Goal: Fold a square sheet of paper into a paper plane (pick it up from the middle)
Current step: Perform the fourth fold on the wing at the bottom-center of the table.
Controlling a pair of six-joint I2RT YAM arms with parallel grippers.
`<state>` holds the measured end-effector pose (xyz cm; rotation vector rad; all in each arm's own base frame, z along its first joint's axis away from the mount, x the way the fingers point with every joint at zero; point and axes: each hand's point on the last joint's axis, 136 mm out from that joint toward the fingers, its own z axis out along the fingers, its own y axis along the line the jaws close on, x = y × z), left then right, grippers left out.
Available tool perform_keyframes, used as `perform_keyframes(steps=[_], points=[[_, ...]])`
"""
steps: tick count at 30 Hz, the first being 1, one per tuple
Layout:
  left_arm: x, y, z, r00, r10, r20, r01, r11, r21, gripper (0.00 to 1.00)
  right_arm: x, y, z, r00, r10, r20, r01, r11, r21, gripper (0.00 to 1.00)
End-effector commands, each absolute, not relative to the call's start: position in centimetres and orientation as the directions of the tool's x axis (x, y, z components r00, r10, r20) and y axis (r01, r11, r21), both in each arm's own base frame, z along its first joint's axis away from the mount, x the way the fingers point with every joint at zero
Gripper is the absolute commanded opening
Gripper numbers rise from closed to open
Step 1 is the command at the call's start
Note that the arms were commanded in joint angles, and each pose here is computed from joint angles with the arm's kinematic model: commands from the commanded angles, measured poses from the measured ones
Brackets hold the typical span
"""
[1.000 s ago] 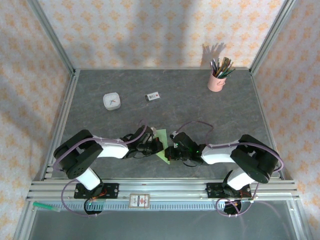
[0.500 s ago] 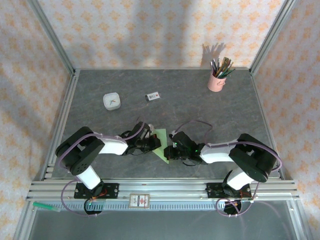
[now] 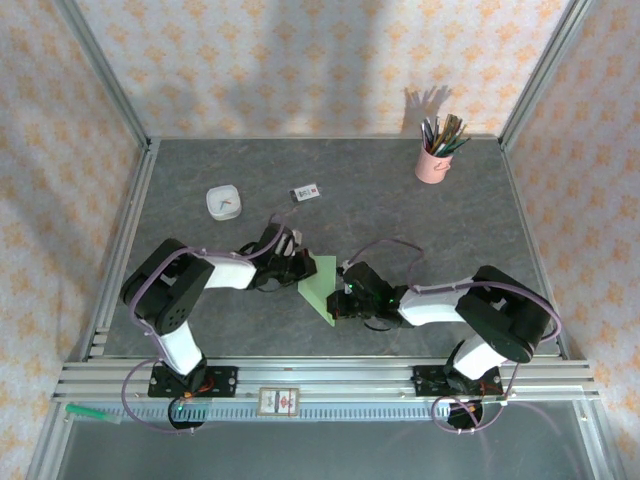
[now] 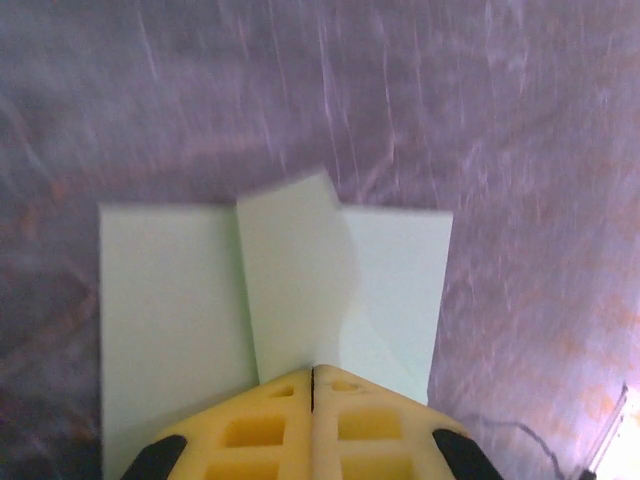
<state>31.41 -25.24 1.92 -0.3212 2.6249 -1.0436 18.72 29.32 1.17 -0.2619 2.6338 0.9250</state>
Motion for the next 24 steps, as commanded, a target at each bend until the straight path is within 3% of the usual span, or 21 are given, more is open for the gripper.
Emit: perform_keyframes(steps=[1,18,24], points=[[32.9,-23.9,0.9,-0.92,-0.317,-0.23,-0.103,0.763,-0.638,0.02,13.4,21.4,-6.2,-0.98,-0.154,-0.128,-0.187,0.932,0.311,0.0],[38.8,-20.4,3.1,-0.864,-0.404,-0.3,-0.126,0.751,-0.648,0.07,13.0,21.2,-6.1,-0.979,-0.159,-0.128,-0.192,0.931,0.309,0.0],[37.4,-20.9,7.9,-0.843,-0.41,-0.348,-0.047,0.701,-0.712,0.14,15.6,25.1,-1.5,-0.952,-0.155,-0.263,-0.259,0.868,0.424,0.0]])
